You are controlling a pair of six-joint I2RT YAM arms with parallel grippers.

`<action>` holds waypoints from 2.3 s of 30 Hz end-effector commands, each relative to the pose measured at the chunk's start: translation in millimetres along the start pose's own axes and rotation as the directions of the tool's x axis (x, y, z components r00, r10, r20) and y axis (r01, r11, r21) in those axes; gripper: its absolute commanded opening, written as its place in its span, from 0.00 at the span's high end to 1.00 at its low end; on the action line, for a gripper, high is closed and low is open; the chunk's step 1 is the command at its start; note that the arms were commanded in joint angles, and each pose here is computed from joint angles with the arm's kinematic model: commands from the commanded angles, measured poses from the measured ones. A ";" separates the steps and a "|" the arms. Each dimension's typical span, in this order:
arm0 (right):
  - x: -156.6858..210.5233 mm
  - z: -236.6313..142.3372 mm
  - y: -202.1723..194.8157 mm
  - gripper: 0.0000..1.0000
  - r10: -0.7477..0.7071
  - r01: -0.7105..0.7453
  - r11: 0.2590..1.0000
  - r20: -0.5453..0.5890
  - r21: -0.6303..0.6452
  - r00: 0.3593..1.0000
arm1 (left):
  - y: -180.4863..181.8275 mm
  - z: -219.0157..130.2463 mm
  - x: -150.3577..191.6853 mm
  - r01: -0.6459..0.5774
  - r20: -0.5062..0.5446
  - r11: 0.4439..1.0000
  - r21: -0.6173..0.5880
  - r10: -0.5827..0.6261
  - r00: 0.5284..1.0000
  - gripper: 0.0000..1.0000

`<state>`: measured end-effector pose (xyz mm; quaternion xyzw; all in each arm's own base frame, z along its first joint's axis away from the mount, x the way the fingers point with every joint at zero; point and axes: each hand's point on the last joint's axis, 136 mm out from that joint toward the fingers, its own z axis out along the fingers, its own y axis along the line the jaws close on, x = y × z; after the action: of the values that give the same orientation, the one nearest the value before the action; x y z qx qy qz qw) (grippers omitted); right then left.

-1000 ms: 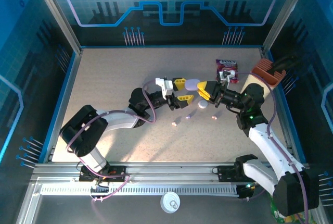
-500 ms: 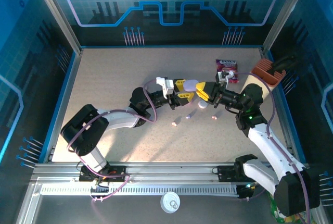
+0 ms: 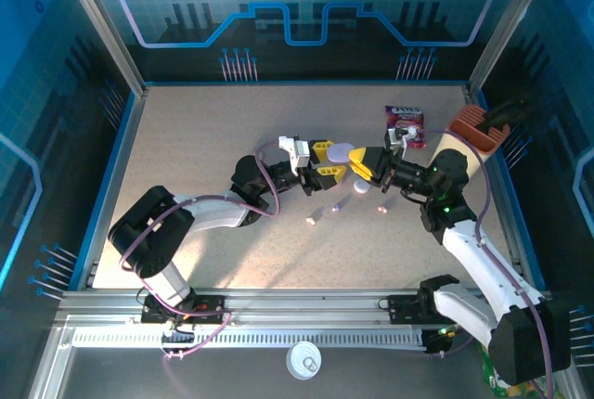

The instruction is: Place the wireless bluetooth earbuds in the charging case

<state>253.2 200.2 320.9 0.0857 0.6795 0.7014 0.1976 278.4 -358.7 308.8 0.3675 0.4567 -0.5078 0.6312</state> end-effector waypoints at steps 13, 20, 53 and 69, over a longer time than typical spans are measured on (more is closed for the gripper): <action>-1.0 1.0 -11.3 0.82 -0.017 0.017 1.000 0.001 0.021 1.000 | -15.1 7.5 -20.3 0.009 0.046 0.996 0.086 -0.013 0.999 0.54; -1.4 1.1 -13.4 0.82 -0.015 0.015 1.000 0.001 0.025 1.000 | -15.9 7.9 -21.2 0.005 0.048 0.996 0.091 -0.010 0.999 0.55; -8.9 -29.7 -27.9 0.25 -0.550 0.558 0.768 -0.125 0.314 0.826 | -23.8 -19.5 4.1 0.046 -0.101 0.996 0.071 -0.038 0.994 0.64; 30.1 0.4 -7.0 0.20 -0.830 0.977 0.161 -0.517 0.141 0.211 | -33.8 -36.5 12.7 0.066 -0.192 0.996 0.067 -0.052 0.980 0.63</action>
<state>225.4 213.2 304.5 -0.3763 0.7644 0.3030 0.4270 245.0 -340.1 281.4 0.4113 0.5194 -0.5067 0.5516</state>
